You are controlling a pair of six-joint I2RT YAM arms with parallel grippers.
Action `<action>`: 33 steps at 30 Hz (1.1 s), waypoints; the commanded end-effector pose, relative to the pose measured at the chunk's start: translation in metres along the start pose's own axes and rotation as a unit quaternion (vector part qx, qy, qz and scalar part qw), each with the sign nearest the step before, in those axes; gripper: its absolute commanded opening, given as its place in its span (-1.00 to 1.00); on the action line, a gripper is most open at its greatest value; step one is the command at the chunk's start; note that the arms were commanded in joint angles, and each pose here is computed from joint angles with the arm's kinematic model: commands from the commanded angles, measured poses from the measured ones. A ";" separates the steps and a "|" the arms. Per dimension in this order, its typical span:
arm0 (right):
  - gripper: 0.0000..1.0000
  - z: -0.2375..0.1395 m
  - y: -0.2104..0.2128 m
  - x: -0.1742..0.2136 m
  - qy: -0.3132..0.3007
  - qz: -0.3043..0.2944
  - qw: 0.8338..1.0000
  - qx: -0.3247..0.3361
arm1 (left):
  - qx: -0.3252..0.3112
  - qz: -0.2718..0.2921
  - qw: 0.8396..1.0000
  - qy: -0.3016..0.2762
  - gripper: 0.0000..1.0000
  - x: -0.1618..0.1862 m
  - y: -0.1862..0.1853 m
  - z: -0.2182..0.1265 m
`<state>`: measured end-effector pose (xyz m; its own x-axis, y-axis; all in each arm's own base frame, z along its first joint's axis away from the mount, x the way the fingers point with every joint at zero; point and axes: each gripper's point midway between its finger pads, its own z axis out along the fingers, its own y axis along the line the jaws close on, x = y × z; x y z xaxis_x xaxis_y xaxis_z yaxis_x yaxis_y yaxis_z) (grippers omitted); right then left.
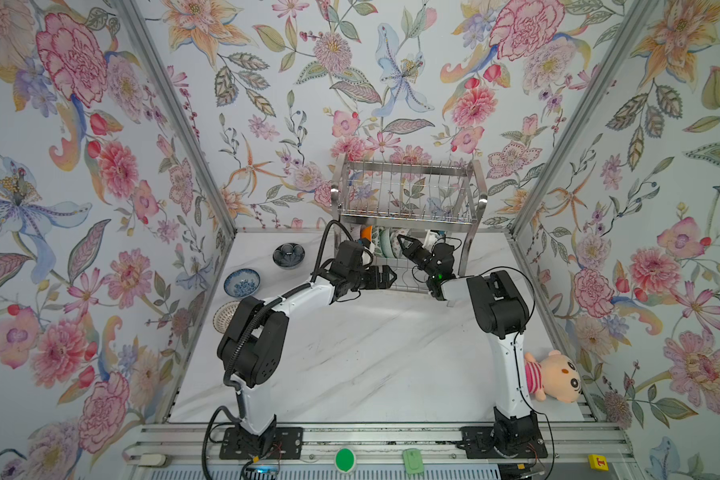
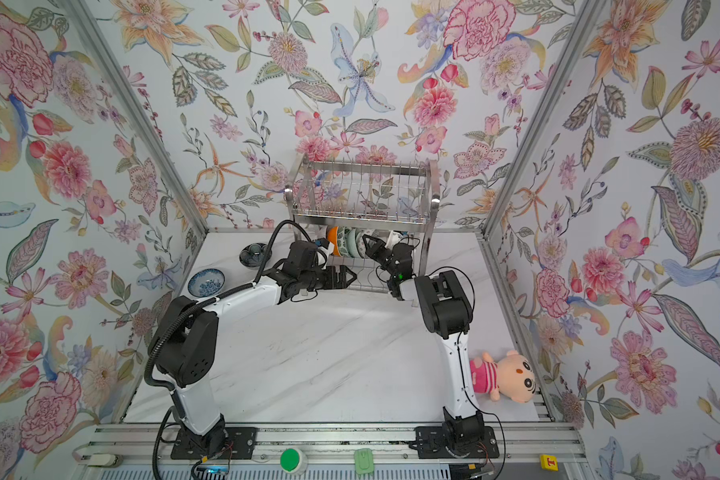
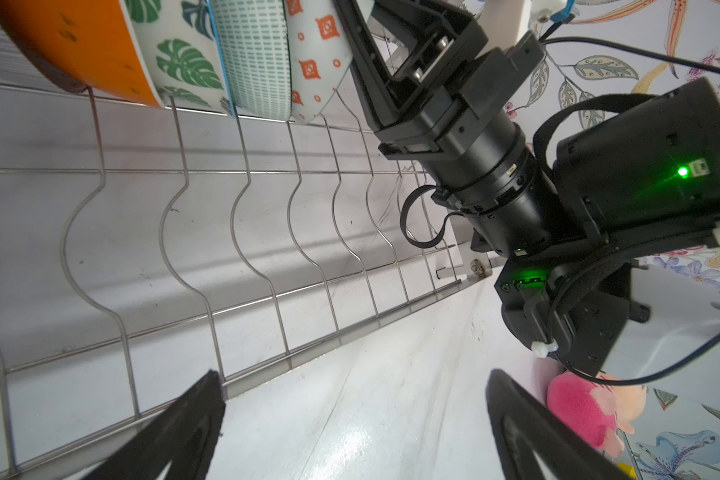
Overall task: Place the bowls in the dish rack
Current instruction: 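Hold the patterned bowl in the rack with the right gripper while the left gripper waits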
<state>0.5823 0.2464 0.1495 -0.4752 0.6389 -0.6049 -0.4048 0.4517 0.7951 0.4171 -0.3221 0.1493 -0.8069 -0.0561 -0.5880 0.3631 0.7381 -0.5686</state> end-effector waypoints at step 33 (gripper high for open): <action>-0.67 -0.005 0.007 -0.013 0.029 -0.064 0.996 0.059 | -0.002 0.013 1.000 -0.010 0.98 -0.004 -0.008 -0.012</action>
<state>0.5788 0.2417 0.1432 -0.4959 0.5475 -0.6741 -0.3606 0.5764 0.7333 0.4151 -0.3213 0.1474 -0.8101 -0.0533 -0.5839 0.3603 0.7404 -0.5675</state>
